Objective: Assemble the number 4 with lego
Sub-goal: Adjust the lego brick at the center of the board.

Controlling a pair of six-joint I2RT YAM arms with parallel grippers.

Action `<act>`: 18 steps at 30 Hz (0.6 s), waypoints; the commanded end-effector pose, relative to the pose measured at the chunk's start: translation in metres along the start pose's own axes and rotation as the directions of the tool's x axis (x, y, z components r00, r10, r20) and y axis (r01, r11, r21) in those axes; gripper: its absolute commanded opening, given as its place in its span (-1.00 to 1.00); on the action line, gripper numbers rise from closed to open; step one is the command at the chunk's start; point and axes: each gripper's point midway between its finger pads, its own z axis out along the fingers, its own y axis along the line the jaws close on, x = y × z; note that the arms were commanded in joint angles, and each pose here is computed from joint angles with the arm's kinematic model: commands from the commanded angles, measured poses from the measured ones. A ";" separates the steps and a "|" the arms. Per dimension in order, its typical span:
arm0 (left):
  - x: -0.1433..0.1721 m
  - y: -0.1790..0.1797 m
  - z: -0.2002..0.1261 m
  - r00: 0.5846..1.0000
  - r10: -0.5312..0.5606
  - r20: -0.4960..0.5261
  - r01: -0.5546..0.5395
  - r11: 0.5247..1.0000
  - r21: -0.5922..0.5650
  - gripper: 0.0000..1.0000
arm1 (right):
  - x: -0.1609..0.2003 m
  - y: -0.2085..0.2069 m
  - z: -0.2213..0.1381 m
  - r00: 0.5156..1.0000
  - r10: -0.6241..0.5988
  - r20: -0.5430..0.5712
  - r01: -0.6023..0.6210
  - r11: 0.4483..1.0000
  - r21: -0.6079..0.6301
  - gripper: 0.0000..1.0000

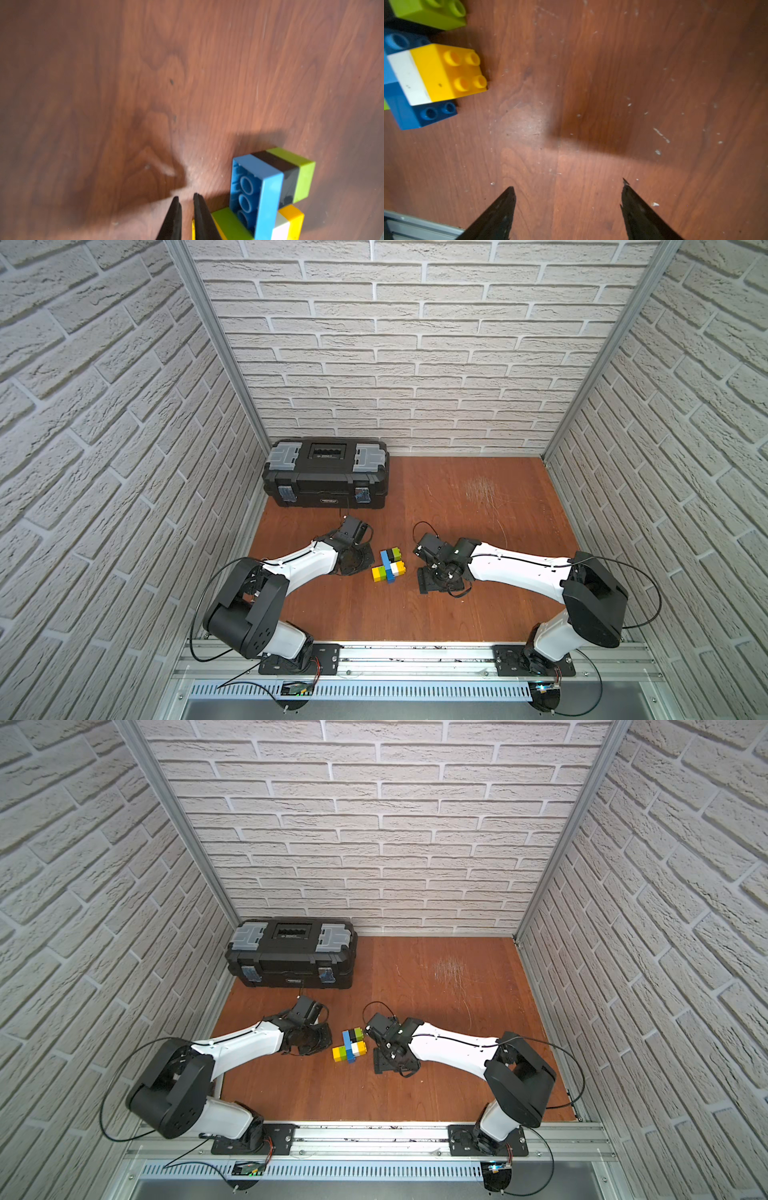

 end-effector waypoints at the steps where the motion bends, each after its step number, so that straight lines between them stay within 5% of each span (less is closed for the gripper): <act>1: 0.009 -0.011 0.003 1.000 0.006 -0.002 -0.006 1.000 0.028 -0.67 | -0.005 -0.013 -0.008 0.999 0.029 0.044 -0.031 0.999 0.044 0.59; 18: 0.036 -0.063 0.017 0.996 0.065 -0.053 -0.061 0.995 0.076 -0.69 | -0.004 -0.043 -0.003 0.999 0.045 0.010 -0.046 0.992 0.119 0.54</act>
